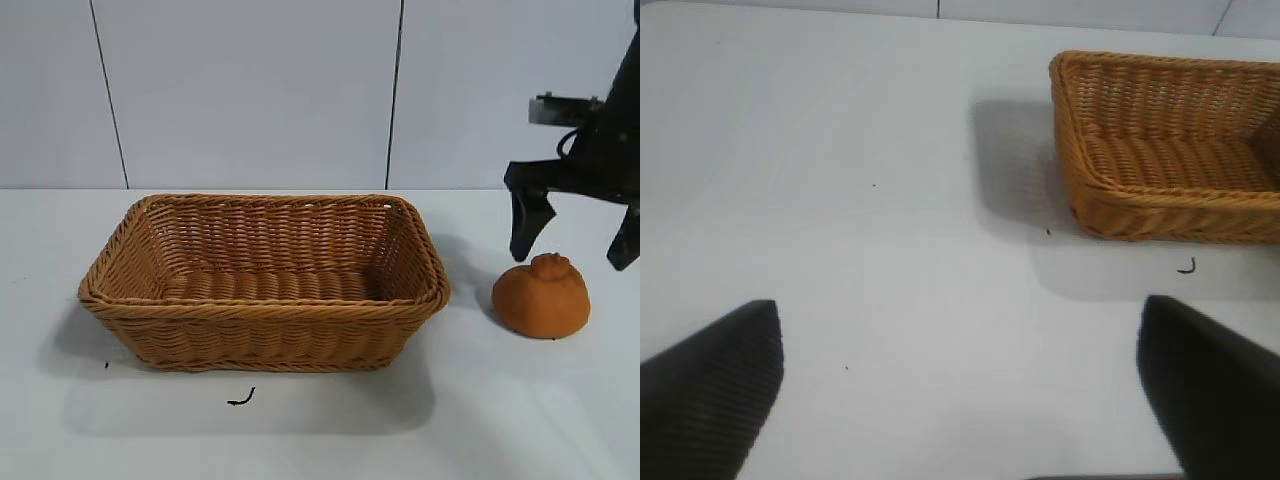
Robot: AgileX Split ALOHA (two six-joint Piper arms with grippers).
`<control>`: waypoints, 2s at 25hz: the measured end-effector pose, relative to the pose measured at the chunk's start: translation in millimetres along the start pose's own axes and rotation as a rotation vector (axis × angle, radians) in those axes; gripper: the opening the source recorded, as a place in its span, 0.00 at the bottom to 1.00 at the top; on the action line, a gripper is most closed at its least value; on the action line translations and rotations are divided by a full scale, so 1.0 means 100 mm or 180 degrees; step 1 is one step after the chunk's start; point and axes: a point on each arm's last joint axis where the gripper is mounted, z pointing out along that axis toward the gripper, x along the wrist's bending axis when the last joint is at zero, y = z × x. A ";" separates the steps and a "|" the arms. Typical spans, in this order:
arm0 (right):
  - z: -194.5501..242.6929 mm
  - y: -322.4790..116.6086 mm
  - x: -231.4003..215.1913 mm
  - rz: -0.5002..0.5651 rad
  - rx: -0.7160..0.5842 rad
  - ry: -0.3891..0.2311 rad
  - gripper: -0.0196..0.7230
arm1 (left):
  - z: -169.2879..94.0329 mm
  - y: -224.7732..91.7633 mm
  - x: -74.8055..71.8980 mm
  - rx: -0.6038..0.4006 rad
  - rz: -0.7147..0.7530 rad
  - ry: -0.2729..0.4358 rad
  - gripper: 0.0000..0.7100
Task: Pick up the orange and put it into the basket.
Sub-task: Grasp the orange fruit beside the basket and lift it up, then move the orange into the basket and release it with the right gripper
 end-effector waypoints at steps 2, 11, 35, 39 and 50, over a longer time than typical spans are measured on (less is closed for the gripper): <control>0.01 0.01 0.00 0.0002 -0.0048 0.0000 0.96 | 0.00 0.00 0.00 0.0000 0.0000 0.0000 0.98; 0.00 0.02 0.00 0.0011 -0.0055 0.0003 0.35 | 0.00 0.00 0.00 0.0000 0.0000 0.0000 0.98; -1.40 0.24 0.17 -0.0187 -0.0517 0.0110 0.16 | 0.00 0.00 0.00 -0.0002 0.0003 0.0006 0.98; -1.56 0.28 0.20 -0.0219 -0.0600 0.0146 0.16 | 0.00 0.00 0.00 -0.0002 0.0003 0.0006 0.98; -1.54 0.10 1.20 -0.0943 -0.0597 0.0428 0.16 | 0.00 0.00 0.00 -0.0002 0.0003 0.0006 0.98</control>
